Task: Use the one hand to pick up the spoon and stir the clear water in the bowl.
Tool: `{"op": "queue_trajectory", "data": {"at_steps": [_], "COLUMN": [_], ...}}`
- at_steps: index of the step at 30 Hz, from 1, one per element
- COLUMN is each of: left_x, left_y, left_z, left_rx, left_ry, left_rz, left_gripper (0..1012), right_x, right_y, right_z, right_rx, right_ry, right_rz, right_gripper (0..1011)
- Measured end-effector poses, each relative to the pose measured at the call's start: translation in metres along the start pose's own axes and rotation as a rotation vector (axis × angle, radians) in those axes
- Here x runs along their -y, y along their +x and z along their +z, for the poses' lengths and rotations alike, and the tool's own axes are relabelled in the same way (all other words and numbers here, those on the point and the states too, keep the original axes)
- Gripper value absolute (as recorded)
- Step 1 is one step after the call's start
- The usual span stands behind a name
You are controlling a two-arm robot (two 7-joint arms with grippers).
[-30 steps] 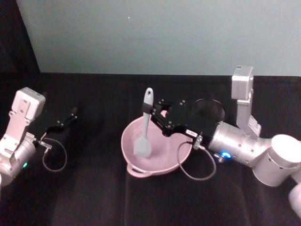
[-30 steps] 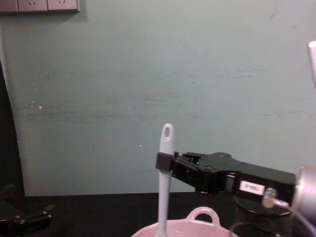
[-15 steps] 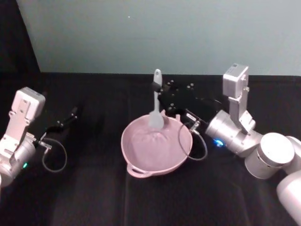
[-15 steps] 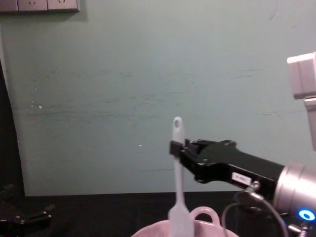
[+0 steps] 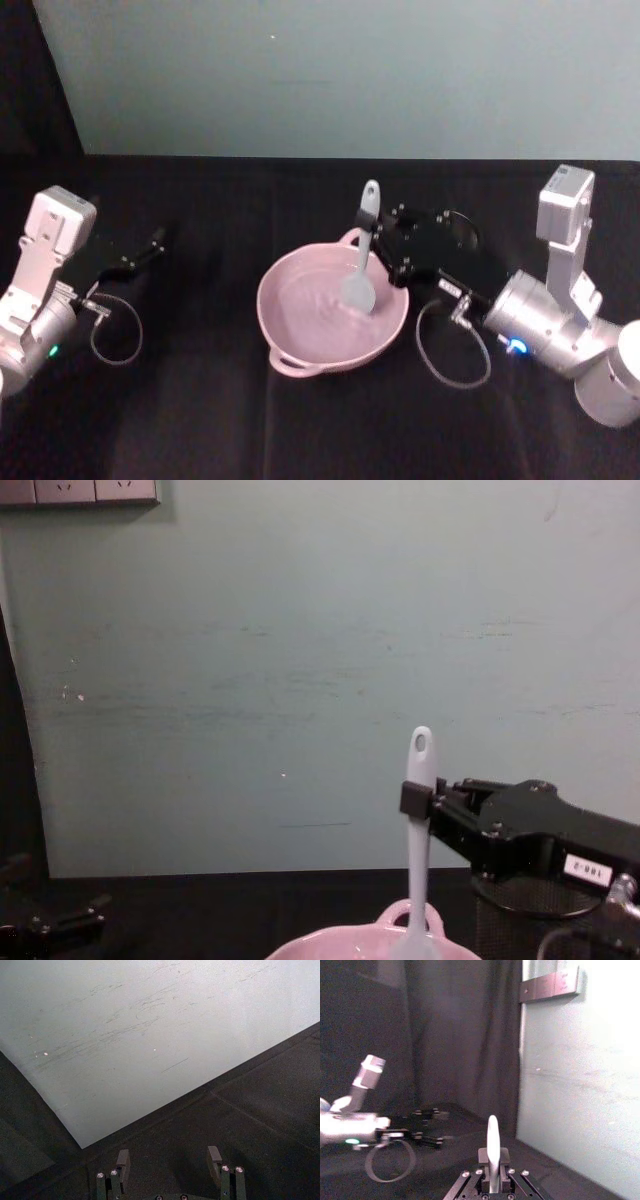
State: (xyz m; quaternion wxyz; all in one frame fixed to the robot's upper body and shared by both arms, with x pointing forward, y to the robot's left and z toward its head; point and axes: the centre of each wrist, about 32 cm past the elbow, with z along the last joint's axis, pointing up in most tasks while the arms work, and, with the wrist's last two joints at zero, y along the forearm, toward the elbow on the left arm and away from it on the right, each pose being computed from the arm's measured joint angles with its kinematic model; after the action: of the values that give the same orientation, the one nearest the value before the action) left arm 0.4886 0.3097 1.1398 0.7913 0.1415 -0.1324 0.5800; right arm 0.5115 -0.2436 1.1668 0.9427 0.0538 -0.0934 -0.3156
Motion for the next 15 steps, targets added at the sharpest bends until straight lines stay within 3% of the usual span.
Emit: {"op": "queue_trajectory", "data": {"at_steps": [5,8,15], "left_x": [0.0000,0.0000,0.0000], "left_y": [0.0000,0.0000,0.0000], "left_z": [0.0000,0.0000,0.0000], "left_rx": [0.000,0.000,0.000], "left_ry": [0.000,0.000,0.000], "left_rz": [0.000,0.000,0.000], "left_gripper": [1011,1011,1011], "right_x": [-0.005,-0.013,-0.039], "right_y": [-0.020,-0.026,-0.031], "right_z": [-0.001,-0.004,-0.015], "right_rx": [-0.086,-0.105,-0.088], "right_ry": [0.015,0.026,0.063], "right_rz": [0.050,0.057,0.039], "right_gripper": [117,117,117]}}
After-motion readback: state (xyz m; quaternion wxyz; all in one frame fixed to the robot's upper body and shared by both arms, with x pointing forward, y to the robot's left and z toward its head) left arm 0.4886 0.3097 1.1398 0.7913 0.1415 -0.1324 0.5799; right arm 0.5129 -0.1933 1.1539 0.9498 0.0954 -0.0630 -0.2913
